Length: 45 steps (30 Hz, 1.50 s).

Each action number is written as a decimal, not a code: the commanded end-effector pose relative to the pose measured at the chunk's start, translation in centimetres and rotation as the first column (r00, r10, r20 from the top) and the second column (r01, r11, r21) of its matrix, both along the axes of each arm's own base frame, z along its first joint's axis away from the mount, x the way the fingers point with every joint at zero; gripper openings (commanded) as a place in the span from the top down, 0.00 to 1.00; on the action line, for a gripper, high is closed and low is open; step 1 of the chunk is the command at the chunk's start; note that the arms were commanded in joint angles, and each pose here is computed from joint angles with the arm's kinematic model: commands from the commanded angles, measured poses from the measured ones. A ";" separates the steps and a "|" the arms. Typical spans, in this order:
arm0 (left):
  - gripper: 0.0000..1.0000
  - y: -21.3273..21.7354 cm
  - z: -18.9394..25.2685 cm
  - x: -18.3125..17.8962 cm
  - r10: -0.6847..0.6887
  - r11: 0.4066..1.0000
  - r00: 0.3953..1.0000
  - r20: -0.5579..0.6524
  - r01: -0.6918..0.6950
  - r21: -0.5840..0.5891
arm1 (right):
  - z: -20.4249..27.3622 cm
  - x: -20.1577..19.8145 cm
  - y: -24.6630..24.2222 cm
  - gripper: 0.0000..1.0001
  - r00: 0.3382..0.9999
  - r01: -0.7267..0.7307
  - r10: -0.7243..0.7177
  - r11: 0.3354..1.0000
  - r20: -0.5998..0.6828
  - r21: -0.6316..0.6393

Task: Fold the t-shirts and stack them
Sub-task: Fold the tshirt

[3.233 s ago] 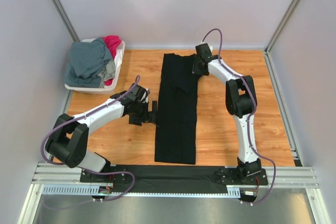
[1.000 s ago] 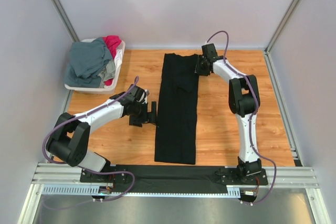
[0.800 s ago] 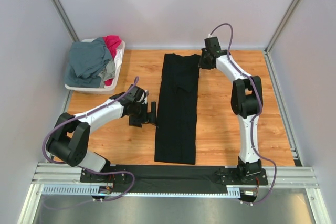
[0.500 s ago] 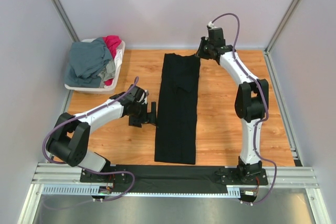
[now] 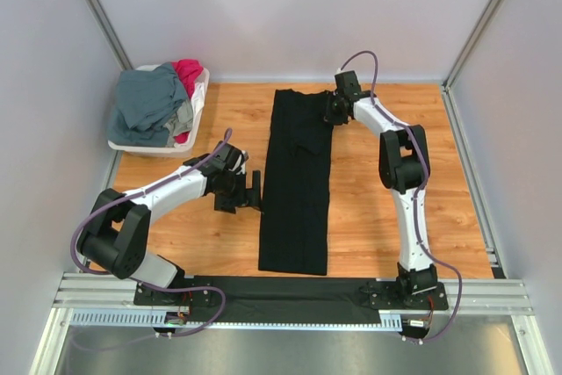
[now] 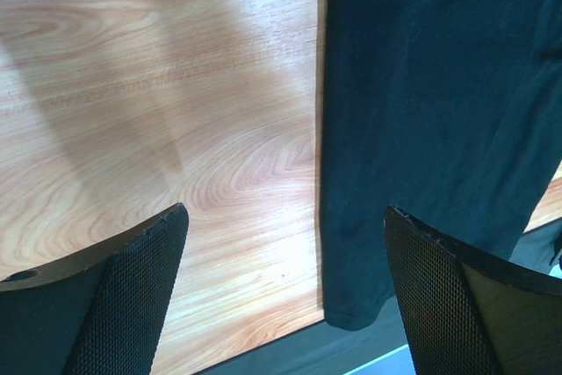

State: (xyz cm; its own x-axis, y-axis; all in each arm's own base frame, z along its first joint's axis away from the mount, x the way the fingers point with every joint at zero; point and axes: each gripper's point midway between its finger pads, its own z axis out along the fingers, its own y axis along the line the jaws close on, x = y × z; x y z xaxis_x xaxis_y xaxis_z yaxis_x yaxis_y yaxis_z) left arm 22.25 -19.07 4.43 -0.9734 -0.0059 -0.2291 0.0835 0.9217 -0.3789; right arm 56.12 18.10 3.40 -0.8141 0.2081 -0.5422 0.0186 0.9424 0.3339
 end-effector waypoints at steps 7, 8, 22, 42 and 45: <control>0.02 -0.5 1.9 0.5 -0.014 0.999 0.999 0.034 0.015 -0.035 | 7.8 3.1 -0.9 0.84 0.989 0.006 0.005 0.997 0.146 -0.071; 0.02 -0.8 2.3 0.4 -0.016 0.998 0.999 0.038 0.019 -0.056 | 10.9 2.8 -0.9 0.74 0.982 0.005 0.006 0.998 0.191 -0.057; 0.05 -2.6 2.4 -1.9 0.088 0.974 0.995 0.051 -0.075 -0.215 | 13.3 -17.6 -1.7 0.00 1.000 0.015 -0.018 0.985 0.019 0.173; 0.21 -1.9 -1.0 -12.0 0.240 0.957 0.970 -0.029 -0.241 -0.162 | -0.7 -43.1 0.8 0.28 0.953 0.007 0.082 0.957 -0.293 0.291; 0.27 -1.8 -1.9 -12.8 0.237 0.962 0.970 -0.046 -0.241 -0.124 | -1.8 -44.8 1.2 0.36 0.931 -0.021 0.122 0.959 -0.343 0.283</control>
State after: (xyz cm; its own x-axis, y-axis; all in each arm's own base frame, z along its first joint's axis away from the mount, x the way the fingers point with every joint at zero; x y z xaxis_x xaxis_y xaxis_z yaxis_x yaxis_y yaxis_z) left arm 9.40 -21.15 3.10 -0.9596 -0.2045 -0.1935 -0.0774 0.8523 -0.5172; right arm 12.42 19.08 2.76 -0.9536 0.2347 -0.1884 0.0890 0.8179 0.5685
